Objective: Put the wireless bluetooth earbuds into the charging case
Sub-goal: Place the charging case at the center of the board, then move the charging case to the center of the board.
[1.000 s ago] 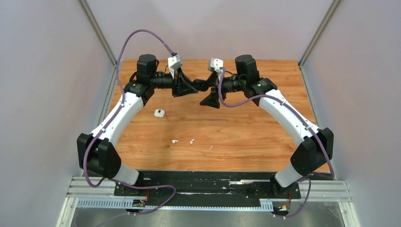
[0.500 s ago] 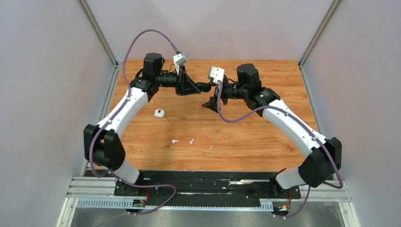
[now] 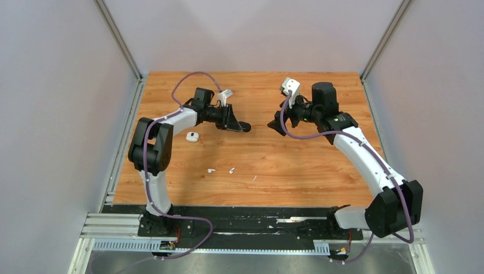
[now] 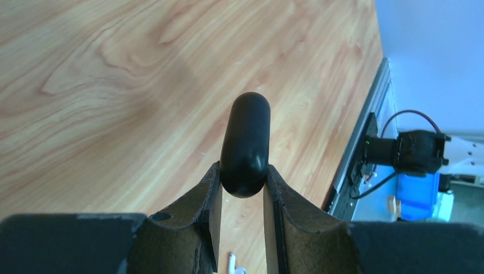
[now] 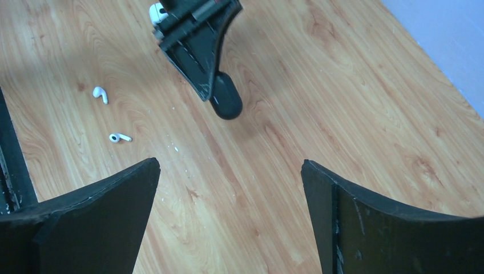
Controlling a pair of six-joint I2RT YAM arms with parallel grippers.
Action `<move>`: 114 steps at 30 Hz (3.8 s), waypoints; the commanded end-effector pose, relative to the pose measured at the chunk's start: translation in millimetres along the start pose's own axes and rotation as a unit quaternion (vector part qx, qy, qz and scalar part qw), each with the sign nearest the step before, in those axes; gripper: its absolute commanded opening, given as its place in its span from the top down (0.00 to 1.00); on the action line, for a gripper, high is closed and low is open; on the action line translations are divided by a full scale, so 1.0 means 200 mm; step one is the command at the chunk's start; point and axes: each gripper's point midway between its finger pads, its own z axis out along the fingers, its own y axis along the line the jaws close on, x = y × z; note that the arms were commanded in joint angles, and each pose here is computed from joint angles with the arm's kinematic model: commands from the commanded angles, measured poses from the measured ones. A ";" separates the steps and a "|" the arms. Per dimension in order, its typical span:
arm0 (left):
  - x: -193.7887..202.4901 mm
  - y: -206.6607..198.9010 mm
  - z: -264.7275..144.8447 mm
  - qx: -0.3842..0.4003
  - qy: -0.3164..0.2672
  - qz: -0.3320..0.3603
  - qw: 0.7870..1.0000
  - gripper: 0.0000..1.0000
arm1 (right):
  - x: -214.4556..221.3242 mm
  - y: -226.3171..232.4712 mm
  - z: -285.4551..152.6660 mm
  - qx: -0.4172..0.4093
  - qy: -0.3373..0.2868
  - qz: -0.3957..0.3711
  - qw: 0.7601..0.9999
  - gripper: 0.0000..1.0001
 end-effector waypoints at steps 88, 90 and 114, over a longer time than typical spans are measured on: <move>-0.01 0.71 -0.17 -0.292 0.160 0.020 0.943 0.76 | 0.07 0.00 0.02 -0.005 0.021 -0.011 1.000 0.03; -0.03 0.65 -0.14 -0.254 0.159 0.038 0.953 0.81 | 0.08 0.01 0.03 -0.009 0.021 -0.008 1.000 0.03; -0.08 0.29 -0.07 -0.145 0.102 0.072 0.982 0.67 | 0.14 0.07 0.06 -0.040 0.023 0.004 0.999 0.05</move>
